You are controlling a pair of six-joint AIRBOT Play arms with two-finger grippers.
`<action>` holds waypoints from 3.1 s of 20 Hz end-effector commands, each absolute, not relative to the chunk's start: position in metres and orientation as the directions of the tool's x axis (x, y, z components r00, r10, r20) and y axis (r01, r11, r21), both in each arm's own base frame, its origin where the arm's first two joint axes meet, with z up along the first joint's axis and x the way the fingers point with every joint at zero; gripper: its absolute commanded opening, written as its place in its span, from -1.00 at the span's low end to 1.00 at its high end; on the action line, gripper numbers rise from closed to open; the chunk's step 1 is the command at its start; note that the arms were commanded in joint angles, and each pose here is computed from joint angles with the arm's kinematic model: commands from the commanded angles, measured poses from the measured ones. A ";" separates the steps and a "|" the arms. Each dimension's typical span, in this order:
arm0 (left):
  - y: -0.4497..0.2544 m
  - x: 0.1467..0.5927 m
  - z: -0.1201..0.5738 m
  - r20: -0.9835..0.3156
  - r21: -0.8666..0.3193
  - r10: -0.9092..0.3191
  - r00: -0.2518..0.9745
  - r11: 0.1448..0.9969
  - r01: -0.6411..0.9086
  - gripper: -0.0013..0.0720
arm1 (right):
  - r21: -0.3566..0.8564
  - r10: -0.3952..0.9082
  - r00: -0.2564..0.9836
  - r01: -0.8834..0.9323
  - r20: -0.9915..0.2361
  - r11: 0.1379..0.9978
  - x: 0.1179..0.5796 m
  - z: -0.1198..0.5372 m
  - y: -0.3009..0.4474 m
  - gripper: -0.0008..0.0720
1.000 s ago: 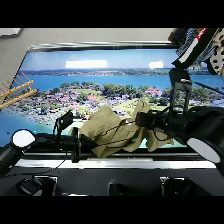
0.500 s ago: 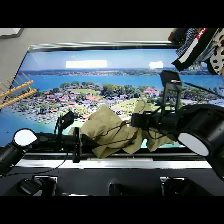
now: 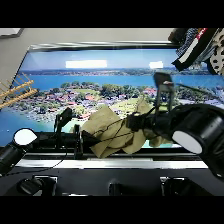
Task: Fold the clothes and pants, and hang the long-sleeved shirts on hangers.
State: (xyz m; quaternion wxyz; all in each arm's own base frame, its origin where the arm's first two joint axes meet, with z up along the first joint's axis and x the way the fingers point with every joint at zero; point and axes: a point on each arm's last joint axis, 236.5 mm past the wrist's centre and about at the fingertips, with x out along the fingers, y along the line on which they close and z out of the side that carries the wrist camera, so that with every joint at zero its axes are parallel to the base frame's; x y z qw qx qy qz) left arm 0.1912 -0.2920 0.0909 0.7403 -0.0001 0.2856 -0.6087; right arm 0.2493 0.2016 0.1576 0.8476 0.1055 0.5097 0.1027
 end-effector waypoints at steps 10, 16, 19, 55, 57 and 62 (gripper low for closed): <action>-0.292 0.191 0.089 -0.428 -0.340 -0.899 0.094 0.256 0.905 -0.92 | 0.281 0.047 0.636 0.273 -0.770 0.920 0.272 0.222 0.043 0.39; -0.292 0.191 0.089 -0.428 -0.340 -0.899 0.093 0.256 0.905 -0.91 | -0.031 0.374 0.354 -0.760 -0.857 0.649 0.254 0.185 0.086 0.39; -0.292 0.191 0.089 -0.428 -0.341 -0.899 0.093 0.256 0.905 -0.92 | -0.051 0.462 0.292 -0.883 -0.838 0.466 0.269 0.175 0.107 0.39; -0.265 0.241 0.085 -0.449 -0.531 -0.849 0.279 0.505 0.681 0.55 | 0.077 0.575 0.069 -0.971 -0.815 0.226 0.256 0.156 0.133 -0.92; -0.244 0.261 0.087 -0.444 -0.612 -0.824 0.354 0.567 0.552 0.71 | 0.047 0.568 0.099 -0.971 -0.817 0.236 0.256 0.160 0.131 -0.92; -0.172 0.271 0.065 -0.588 -0.628 -0.700 0.406 0.711 0.316 0.71 | 0.031 0.567 0.129 -0.964 -0.813 0.265 0.258 0.164 0.131 -0.92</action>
